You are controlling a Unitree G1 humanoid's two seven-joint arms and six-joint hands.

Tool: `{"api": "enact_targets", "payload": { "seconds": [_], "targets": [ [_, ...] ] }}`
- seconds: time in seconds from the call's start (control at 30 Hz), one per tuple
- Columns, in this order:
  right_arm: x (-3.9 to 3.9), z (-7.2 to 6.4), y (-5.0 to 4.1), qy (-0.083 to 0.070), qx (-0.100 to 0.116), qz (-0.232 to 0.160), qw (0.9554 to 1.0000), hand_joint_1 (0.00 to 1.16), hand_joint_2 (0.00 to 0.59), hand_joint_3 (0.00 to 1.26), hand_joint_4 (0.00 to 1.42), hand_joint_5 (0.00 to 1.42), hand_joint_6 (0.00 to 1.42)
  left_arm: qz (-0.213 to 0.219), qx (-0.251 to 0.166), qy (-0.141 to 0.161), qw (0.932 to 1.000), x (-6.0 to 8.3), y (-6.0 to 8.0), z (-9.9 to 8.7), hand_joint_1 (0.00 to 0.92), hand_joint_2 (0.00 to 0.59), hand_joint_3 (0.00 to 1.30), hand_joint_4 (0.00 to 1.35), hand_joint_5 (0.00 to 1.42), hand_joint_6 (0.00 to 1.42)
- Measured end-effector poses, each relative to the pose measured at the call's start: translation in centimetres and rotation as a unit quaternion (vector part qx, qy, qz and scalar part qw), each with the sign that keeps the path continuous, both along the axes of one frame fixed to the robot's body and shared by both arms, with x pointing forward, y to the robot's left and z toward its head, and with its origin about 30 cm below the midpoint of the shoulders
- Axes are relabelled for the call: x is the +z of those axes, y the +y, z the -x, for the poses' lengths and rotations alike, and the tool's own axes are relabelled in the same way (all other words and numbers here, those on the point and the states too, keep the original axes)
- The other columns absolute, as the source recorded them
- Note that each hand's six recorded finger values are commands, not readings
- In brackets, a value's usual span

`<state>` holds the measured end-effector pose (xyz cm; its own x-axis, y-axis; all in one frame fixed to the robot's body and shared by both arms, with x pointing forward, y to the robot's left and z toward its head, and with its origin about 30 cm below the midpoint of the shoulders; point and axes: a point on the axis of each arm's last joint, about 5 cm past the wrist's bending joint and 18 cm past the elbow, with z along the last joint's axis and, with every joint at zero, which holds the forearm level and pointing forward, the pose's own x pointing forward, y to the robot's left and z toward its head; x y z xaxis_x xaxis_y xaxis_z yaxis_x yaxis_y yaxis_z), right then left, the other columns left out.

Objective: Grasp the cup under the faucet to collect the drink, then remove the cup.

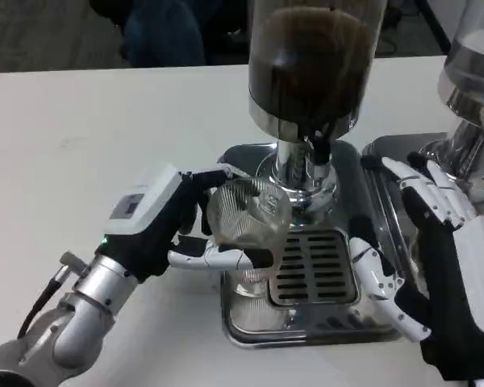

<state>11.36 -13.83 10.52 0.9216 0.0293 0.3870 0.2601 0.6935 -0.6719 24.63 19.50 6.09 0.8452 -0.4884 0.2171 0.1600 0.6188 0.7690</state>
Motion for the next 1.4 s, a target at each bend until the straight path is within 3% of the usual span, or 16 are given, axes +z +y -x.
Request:
{"api": "enact_targets", "payload": {
  "seconds": [0.13, 0.53, 0.73, 0.93, 1.4],
  "targets": [
    [0.35, 0.1, 0.2, -0.011, -0.005, -0.008, 0.9999, 0.26, 0.461, 0.27, 0.23, 0.11, 0.13, -0.003, -0.006, 0.007, 1.0, 0.0, -0.3, -0.1, 0.557, 0.0, 0.7, 0.76, 1.0, 1.25],
    [0.18, 0.7, 0.49, -0.005, -0.016, -0.012, 0.9998, 0.26, 0.467, 0.27, 0.23, 0.12, 0.13, -0.013, -0.012, 0.023, 0.9996, 0.3, -1.5, -1.1, 0.544, 0.0, 0.7, 0.76, 0.99, 1.23],
    [0.49, 0.9, 0.72, -0.013, -0.021, -0.017, 0.9996, 0.26, 0.468, 0.27, 0.23, 0.12, 0.13, -0.016, -0.02, 0.028, 0.9993, 0.3, -2.2, -1.4, 0.542, 0.0, 0.7, 0.75, 0.99, 1.23],
    [0.45, 1.2, 0.79, -0.009, -0.026, -0.021, 0.9994, 0.25, 0.469, 0.27, 0.24, 0.12, 0.13, -0.022, -0.023, 0.033, 0.999, 0.3, -2.6, -1.6, 0.541, 0.0, 0.7, 0.75, 0.98, 1.23],
    [0.81, 1.4, 1.04, -0.016, -0.027, -0.027, 0.9992, 0.25, 0.469, 0.28, 0.24, 0.12, 0.13, -0.039, -0.037, 0.032, 0.998, 0.7, -4.1, -2.4, 0.509, 0.002, 0.68, 0.72, 0.96, 1.23]
  ]
}}
